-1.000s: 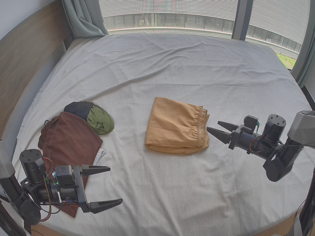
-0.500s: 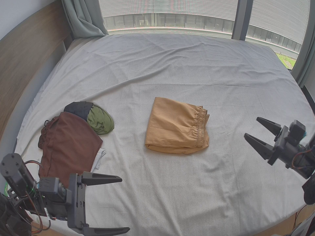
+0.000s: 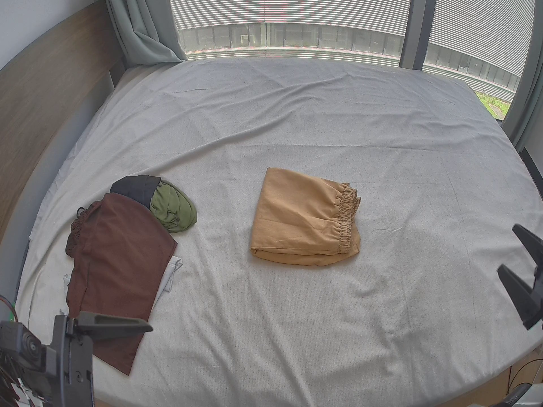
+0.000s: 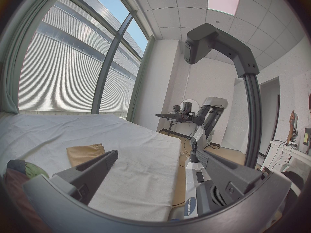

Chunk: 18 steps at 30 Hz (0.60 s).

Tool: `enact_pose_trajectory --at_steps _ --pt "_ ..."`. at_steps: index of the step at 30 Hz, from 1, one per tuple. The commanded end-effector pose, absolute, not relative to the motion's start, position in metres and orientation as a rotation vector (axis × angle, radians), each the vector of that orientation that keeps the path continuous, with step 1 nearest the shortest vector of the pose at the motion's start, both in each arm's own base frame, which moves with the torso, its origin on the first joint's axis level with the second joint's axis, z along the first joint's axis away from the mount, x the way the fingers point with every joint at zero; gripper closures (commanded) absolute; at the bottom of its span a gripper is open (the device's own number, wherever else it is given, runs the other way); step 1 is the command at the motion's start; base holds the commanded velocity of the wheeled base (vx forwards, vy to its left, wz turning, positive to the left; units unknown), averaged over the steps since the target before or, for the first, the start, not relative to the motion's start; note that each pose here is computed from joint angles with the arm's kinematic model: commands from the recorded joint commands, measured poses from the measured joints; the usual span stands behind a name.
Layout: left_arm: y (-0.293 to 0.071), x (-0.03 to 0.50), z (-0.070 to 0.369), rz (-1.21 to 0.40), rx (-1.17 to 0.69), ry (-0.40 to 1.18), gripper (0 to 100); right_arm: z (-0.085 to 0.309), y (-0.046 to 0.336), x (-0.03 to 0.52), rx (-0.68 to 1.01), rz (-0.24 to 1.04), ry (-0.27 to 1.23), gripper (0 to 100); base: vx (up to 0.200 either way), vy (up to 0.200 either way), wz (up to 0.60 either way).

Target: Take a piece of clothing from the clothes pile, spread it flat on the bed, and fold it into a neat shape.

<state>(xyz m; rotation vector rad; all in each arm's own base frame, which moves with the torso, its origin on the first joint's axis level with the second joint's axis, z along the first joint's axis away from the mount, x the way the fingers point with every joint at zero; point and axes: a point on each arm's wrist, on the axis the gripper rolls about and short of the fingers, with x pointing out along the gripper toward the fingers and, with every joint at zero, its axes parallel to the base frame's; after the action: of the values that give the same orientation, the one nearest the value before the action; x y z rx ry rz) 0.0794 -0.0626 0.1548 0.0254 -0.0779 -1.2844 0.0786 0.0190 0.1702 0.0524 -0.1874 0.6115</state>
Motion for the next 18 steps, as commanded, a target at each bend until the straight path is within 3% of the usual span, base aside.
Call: enact_pose_trajectory --at_steps 1,14,18 --pt "-0.027 0.026 0.145 -1.123 0.017 -0.126 0 0.145 0.011 -0.001 0.041 0.522 -0.273 0 0.0 0.0 0.0" --pt "-0.012 -0.014 0.118 -0.96 -0.031 -0.141 0 0.093 0.01 -0.027 0.059 0.489 -0.15 0 0.0 0.0 0.0" --pt "-0.011 -0.025 0.106 -0.868 -0.086 -0.14 0 0.083 0.008 -0.025 0.034 0.364 -0.066 0 0.0 0.0 0.0"
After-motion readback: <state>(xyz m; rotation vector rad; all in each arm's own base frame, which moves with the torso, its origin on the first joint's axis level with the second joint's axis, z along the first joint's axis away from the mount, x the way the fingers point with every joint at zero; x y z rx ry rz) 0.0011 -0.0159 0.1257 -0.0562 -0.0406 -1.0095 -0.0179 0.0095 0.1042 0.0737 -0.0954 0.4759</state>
